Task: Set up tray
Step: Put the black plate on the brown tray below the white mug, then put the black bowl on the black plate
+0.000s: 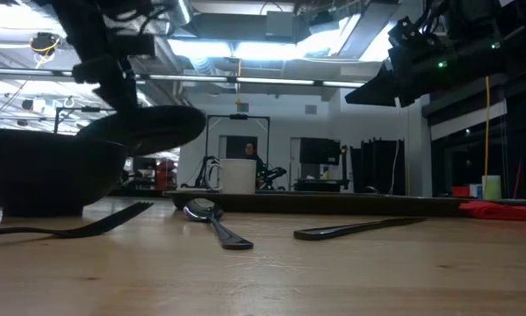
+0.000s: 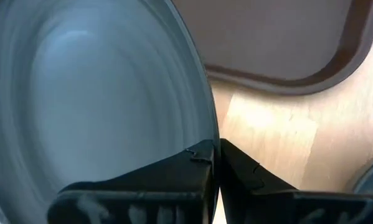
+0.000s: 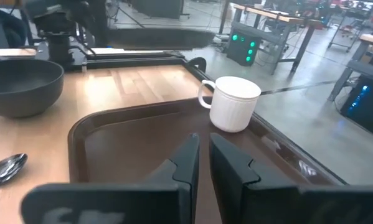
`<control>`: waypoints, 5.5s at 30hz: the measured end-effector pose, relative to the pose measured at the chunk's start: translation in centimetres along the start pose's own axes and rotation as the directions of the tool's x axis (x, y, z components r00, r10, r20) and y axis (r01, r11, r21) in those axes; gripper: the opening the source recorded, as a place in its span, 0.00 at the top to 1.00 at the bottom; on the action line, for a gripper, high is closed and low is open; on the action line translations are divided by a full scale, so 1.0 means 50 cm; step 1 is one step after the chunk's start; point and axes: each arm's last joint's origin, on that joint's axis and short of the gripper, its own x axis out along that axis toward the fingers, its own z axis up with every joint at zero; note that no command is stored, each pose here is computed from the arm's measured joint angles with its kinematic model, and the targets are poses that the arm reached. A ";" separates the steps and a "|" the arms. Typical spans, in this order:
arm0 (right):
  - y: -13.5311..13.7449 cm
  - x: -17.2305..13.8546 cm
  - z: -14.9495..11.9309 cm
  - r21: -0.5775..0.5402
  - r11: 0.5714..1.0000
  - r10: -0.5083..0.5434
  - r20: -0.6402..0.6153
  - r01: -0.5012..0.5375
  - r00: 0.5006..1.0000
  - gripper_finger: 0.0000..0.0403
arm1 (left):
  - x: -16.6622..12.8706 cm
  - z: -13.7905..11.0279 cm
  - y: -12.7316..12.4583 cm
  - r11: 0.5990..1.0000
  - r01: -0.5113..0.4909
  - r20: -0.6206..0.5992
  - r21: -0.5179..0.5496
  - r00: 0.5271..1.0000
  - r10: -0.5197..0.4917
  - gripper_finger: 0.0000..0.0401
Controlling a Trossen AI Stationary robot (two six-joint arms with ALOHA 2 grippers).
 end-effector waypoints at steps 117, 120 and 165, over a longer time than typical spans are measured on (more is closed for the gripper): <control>0.005 0.000 0.006 0.064 0.994 0.088 0.033 -0.090 0.996 0.89 | 0.201 0.207 -0.256 0.915 0.187 -0.148 0.358 0.979 -0.143 0.72; 0.005 0.000 0.006 0.064 0.994 0.088 0.033 -0.090 0.996 0.89 | 0.201 0.207 -0.256 0.915 0.186 -0.147 0.358 0.979 -0.142 0.72; 0.007 -0.001 0.005 0.061 0.992 0.107 0.028 -0.109 0.994 0.89 | -0.102 0.122 -0.215 0.994 0.104 -0.097 0.028 0.990 -0.101 0.65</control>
